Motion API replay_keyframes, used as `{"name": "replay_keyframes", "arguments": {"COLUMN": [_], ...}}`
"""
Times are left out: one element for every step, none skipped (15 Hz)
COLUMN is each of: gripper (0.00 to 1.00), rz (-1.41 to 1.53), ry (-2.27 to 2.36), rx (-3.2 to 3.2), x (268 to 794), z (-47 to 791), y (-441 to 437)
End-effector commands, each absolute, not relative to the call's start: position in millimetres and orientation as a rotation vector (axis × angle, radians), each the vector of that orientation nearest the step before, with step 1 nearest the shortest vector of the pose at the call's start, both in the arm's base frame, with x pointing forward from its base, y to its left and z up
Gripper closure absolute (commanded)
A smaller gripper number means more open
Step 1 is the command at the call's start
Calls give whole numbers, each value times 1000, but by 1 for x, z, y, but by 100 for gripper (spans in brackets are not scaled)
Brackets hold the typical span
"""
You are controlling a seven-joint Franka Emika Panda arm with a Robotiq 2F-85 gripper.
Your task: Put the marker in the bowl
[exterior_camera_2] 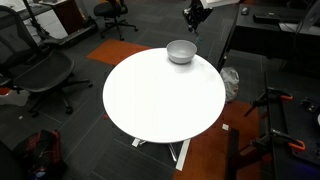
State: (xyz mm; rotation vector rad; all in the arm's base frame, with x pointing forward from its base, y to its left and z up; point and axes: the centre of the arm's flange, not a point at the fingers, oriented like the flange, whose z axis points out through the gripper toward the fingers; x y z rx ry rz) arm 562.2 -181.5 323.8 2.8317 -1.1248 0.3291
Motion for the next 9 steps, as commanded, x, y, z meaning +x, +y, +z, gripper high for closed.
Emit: {"name": "replay_keyframes", "arguments": {"gripper": [95, 95, 95, 95, 95, 95, 95, 95, 95], "rz": [313, 305, 298, 290, 284, 275, 270, 263, 259], "ry": [-1097, -1097, -1098, -1105, -1108, -1108, -1110, -1119, -1125], "rx": [2816, 2812, 2811, 2816, 2817, 2811, 2808, 2807, 2805], "x": [599, 605, 610, 616, 621, 625, 629, 632, 635], "z": [309, 303, 297, 291, 285, 279, 275, 271, 268], "y": [-197, -200, -202, -205, -207, -210, -212, -216, -219]}}
